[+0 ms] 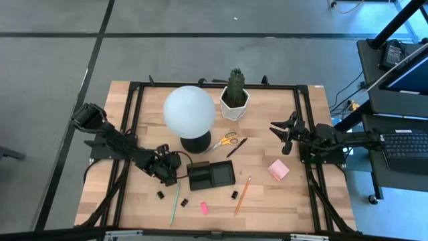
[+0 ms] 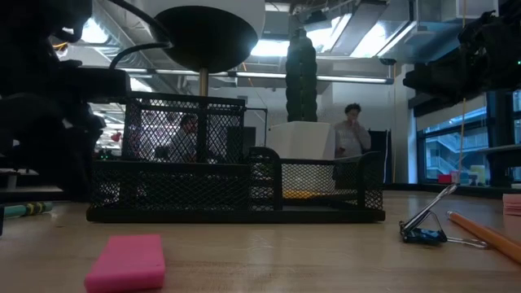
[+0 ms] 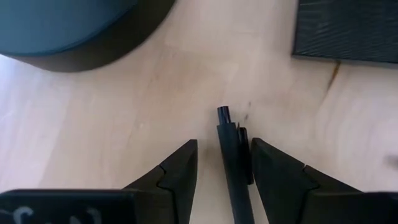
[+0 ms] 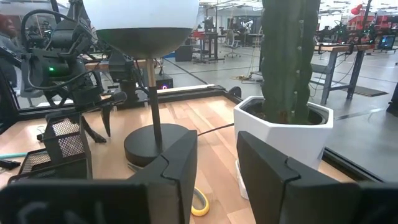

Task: Pick and place office supplies into organizer
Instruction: Put the left black pen into the desk organizer

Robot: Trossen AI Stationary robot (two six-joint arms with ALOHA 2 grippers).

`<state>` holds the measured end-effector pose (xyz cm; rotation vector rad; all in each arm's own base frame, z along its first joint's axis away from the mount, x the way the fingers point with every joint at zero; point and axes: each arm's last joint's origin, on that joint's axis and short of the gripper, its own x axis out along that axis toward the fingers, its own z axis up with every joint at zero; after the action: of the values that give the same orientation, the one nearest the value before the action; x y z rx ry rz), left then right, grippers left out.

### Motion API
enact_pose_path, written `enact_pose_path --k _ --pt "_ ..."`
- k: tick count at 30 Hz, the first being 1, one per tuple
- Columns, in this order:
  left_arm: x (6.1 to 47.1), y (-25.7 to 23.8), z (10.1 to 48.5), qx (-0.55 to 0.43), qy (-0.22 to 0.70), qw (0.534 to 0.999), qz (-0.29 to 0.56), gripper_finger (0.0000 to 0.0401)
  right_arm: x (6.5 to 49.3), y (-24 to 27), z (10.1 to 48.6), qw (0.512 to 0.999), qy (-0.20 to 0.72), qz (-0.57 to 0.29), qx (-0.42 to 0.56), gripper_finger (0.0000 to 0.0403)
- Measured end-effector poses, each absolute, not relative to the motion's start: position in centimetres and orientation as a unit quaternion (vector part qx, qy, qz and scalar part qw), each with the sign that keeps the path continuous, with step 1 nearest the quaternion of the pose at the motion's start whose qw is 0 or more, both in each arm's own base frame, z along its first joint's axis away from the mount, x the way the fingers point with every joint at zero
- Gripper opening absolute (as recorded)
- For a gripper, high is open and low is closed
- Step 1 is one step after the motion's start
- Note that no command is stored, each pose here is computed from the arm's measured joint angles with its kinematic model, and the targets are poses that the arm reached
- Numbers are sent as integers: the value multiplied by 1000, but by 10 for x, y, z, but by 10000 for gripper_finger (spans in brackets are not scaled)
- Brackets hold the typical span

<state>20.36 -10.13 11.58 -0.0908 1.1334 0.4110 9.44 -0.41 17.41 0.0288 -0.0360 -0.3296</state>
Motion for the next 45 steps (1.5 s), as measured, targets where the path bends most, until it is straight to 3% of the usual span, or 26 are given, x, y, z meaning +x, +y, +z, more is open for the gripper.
enact_pose_path --k 12,24,35,45 --pt "204 -101 115 -60 536 819 194 141 94 -4 174 986 -18 -164 15 119" --pt "207 -101 116 -103 535 816 193 93 94 -4 174 986 -18 -164 15 119" --pt "214 -89 117 -147 557 797 182 113 94 -4 174 986 -18 -164 14 119" --pt "208 -95 117 -143 569 789 182 79 94 -4 174 986 -20 -163 27 119"
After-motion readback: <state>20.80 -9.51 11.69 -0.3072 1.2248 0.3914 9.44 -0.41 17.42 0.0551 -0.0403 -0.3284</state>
